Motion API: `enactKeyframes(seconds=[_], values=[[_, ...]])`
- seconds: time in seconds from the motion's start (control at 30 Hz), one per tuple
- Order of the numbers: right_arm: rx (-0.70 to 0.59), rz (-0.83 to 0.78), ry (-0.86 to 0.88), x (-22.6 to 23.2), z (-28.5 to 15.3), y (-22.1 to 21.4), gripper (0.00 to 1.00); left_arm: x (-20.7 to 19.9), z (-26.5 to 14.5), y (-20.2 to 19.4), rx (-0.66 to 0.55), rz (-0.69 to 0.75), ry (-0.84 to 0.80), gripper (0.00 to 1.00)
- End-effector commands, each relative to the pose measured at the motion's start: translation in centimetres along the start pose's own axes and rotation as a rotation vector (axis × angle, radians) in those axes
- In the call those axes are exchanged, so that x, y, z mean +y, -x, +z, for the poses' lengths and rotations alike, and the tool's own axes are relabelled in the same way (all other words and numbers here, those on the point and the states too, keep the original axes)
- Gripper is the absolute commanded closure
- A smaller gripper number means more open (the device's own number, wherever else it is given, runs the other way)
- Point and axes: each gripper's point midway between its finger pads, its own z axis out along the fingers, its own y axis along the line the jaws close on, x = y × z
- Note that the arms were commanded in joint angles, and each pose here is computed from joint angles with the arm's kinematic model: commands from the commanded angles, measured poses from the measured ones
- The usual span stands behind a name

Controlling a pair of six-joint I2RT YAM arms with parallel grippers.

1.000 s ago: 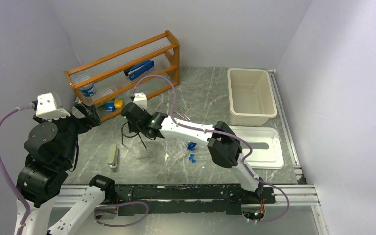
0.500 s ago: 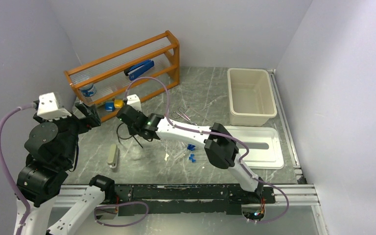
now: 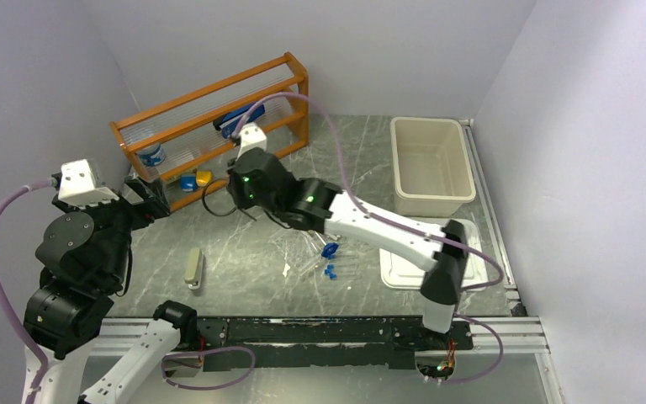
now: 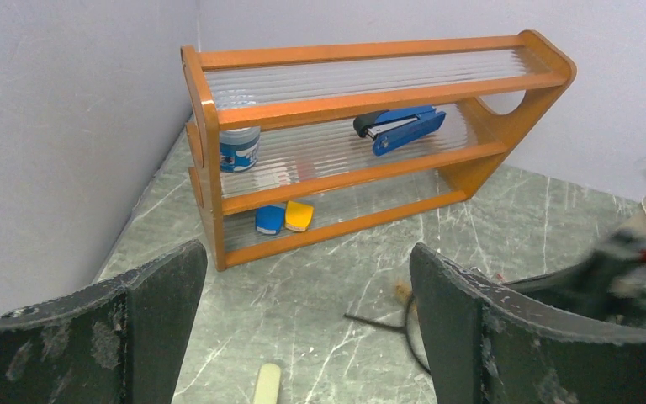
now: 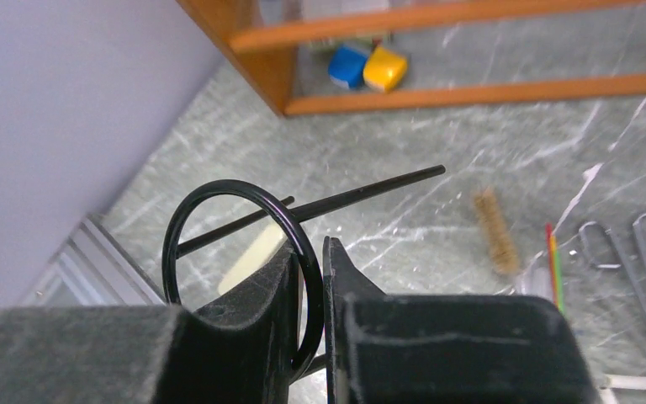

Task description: Organize the chemistry lab equipment

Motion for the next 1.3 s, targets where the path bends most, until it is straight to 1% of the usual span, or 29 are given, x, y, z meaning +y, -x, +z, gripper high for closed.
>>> enactKeyframes(seconds=[0.0,0.1,0.17,0.2,0.23,0.3,0.4,0.6,0.77,0.87,1.03,1.27], values=[[-0.160,0.009,-0.061,-2.9,-4.1,6.0,1.00,-0.5,-0.4,1.0,-0.025,-0.009,-0.033,0.06],[-0.207,0.039,-0.144,-7.5,-5.9,8.4,1.00,-1.1,-0.4,0.9,-0.019,-0.012,-0.063,0.07],[-0.249,0.086,-0.210,-12.1,-7.3,10.5,1.00,-1.2,-0.4,0.9,-0.020,-0.016,-0.071,0.08],[-0.269,0.100,-0.220,-13.3,-8.2,11.2,1.00,-1.3,-0.4,0.9,-0.020,-0.019,-0.071,0.08],[-0.302,0.124,-0.273,-16.2,-9.2,12.3,1.00,-1.3,-0.3,0.9,-0.019,-0.020,-0.070,0.08],[-0.348,0.156,-0.355,-20.5,-11.1,13.7,1.00,-1.5,-0.1,1.0,-0.017,-0.024,-0.075,0.08],[-0.392,0.207,-0.501,-26.8,-13.7,14.5,1.00,-2.1,0.1,0.7,-0.007,-0.023,-0.096,0.08],[-0.439,0.311,-0.774,-37.1,-17.7,13.3,1.00,-3.1,0.8,0.0,0.012,-0.032,-0.135,0.09],[-0.427,0.409,-0.913,-43.6,-19.2,9.8,1.00,-3.9,1.2,-0.9,0.046,-0.033,-0.159,0.10],[-0.411,0.456,-0.923,-46.1,-19.0,7.7,1.00,-4.2,1.4,-1.4,0.057,-0.039,-0.173,0.10],[-0.354,0.519,-0.867,-48.7,-16.7,4.6,1.00,-4.9,1.7,-2.1,0.083,-0.047,-0.195,0.11],[-0.288,0.614,-0.721,-50.8,-12.6,1.1,1.00,-5.4,1.8,-2.3,0.098,-0.053,-0.215,0.12]])
